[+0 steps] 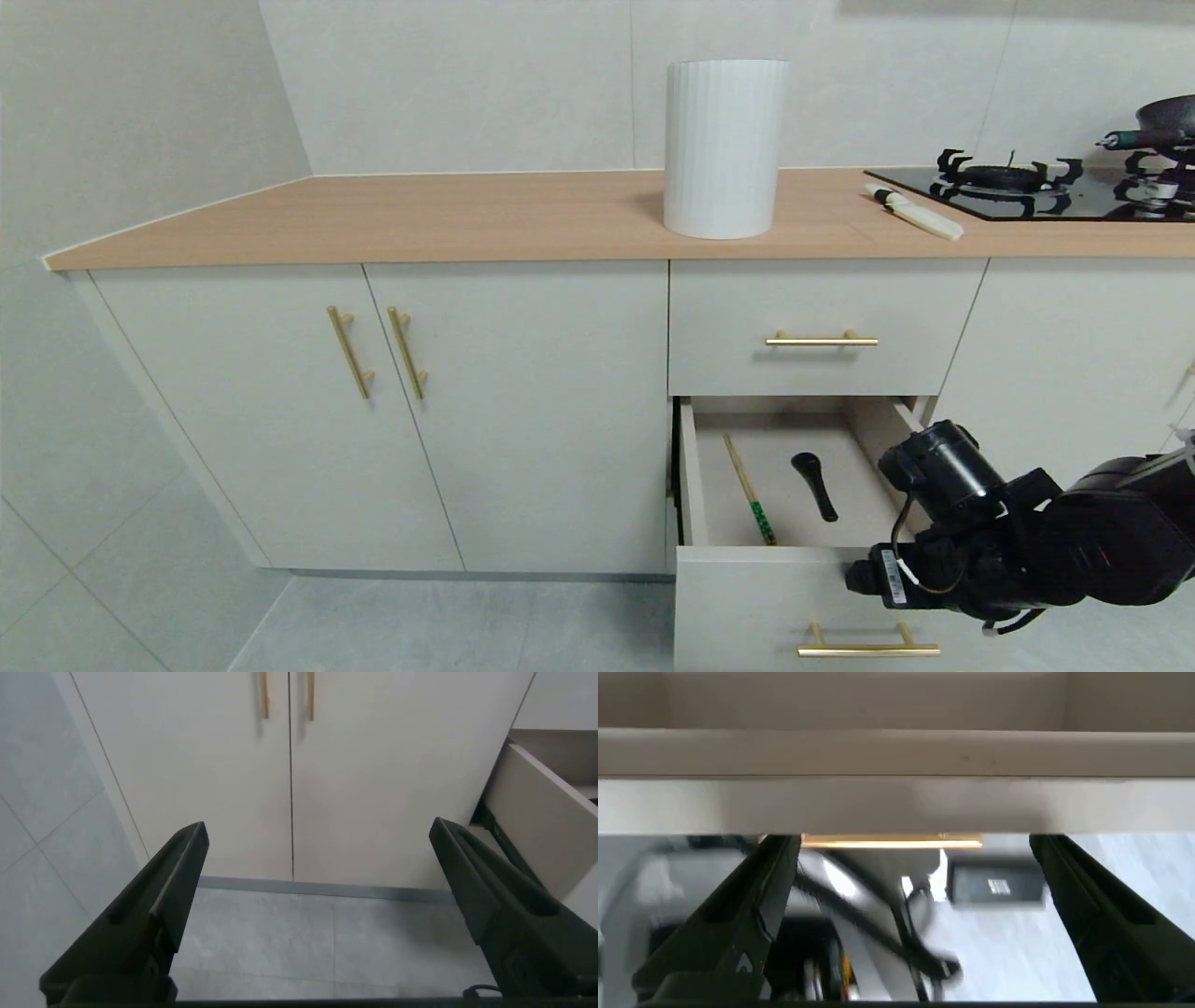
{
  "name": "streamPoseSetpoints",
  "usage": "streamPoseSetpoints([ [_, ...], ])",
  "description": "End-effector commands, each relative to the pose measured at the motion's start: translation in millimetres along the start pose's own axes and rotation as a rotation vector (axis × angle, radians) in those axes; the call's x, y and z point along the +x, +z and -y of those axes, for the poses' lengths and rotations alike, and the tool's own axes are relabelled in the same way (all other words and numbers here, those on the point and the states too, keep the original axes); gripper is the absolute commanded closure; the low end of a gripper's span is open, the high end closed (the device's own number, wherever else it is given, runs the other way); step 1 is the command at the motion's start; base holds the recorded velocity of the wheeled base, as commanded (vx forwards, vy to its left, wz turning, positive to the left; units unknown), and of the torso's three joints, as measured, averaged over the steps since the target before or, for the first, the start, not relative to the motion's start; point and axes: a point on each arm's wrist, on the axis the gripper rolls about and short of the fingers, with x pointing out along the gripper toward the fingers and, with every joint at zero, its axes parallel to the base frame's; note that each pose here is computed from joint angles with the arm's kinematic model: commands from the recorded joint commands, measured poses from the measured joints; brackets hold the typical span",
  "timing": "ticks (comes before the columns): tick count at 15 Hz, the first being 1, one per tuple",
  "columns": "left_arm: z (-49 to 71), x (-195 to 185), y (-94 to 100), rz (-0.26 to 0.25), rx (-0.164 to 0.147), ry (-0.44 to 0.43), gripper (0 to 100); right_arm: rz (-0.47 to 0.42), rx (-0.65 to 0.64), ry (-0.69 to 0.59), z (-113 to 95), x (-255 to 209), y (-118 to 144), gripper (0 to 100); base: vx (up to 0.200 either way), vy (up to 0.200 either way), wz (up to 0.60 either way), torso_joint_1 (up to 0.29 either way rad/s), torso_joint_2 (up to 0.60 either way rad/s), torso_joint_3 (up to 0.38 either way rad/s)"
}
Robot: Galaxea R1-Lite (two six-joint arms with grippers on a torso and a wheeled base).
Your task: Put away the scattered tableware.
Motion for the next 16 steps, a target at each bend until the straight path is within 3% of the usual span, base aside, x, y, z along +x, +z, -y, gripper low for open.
streamPoseSetpoints([
  [1,0.0,0,0.1,-0.001,0.0,0.001,0,-0.001,0.014,-0.01,4,8,-1,0,0.0,0.0,0.0,0.0,0.0,0.0],
  [11,0.0,0,0.1,-0.001,0.0,0.001,0,0.247,0.052,0.039,0,64,36,0,0.0,0.0,0.0,0.0,0.0,0.0],
  [16,0.0,0,0.1,-0.001,0.0,0.001,0,0.431,0.047,0.068,-6,104,54,0,0.0,0.0,0.0,0.0,0.0,0.0],
])
